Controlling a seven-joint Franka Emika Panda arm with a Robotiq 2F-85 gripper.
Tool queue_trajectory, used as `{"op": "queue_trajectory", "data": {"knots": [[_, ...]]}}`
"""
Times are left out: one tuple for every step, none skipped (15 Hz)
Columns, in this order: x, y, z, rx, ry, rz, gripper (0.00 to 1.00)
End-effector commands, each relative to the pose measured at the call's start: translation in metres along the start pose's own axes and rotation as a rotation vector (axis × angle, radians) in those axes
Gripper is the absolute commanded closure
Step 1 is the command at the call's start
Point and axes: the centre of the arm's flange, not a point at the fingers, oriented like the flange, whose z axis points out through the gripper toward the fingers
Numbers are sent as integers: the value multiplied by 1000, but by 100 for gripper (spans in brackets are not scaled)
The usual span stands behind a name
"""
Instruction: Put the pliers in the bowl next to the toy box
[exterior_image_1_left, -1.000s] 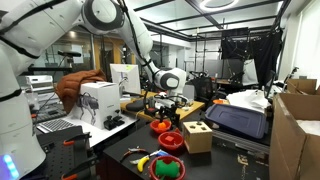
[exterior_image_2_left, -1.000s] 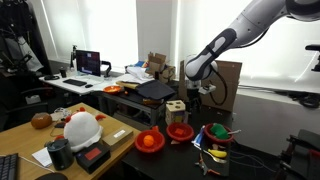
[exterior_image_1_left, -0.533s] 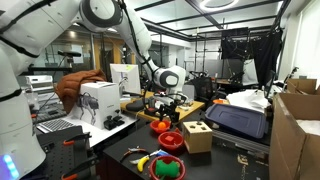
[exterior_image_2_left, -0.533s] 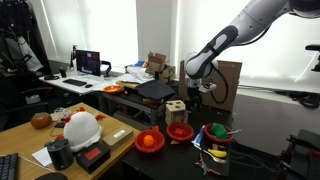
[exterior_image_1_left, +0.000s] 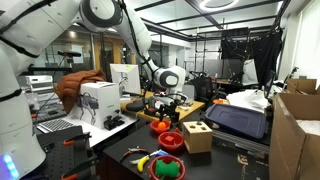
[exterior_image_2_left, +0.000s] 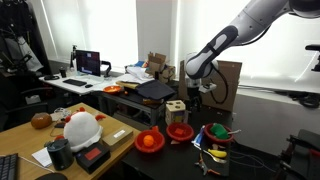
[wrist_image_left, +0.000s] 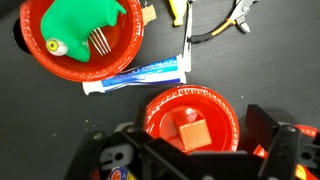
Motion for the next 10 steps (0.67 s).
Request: {"op": "queue_trajectory", "data": {"knots": [[3, -1, 2, -6, -11, -9, 0], [4, -3, 5, -2, -16, -13, 0], [5, -8, 11, 13, -19, -26, 0], [5, -14, 19, 25, -24, -30, 0], [6, -19, 25, 30, -29, -30, 0], [5, -26, 34, 37, -37, -17, 0], [3, -31, 41, 36, -37, 3, 0], [-1, -37, 50, 41, -38, 16, 0], [0, -41, 61, 41, -50, 16, 0], [-3, -46, 73, 36, -59, 25, 0]]}}
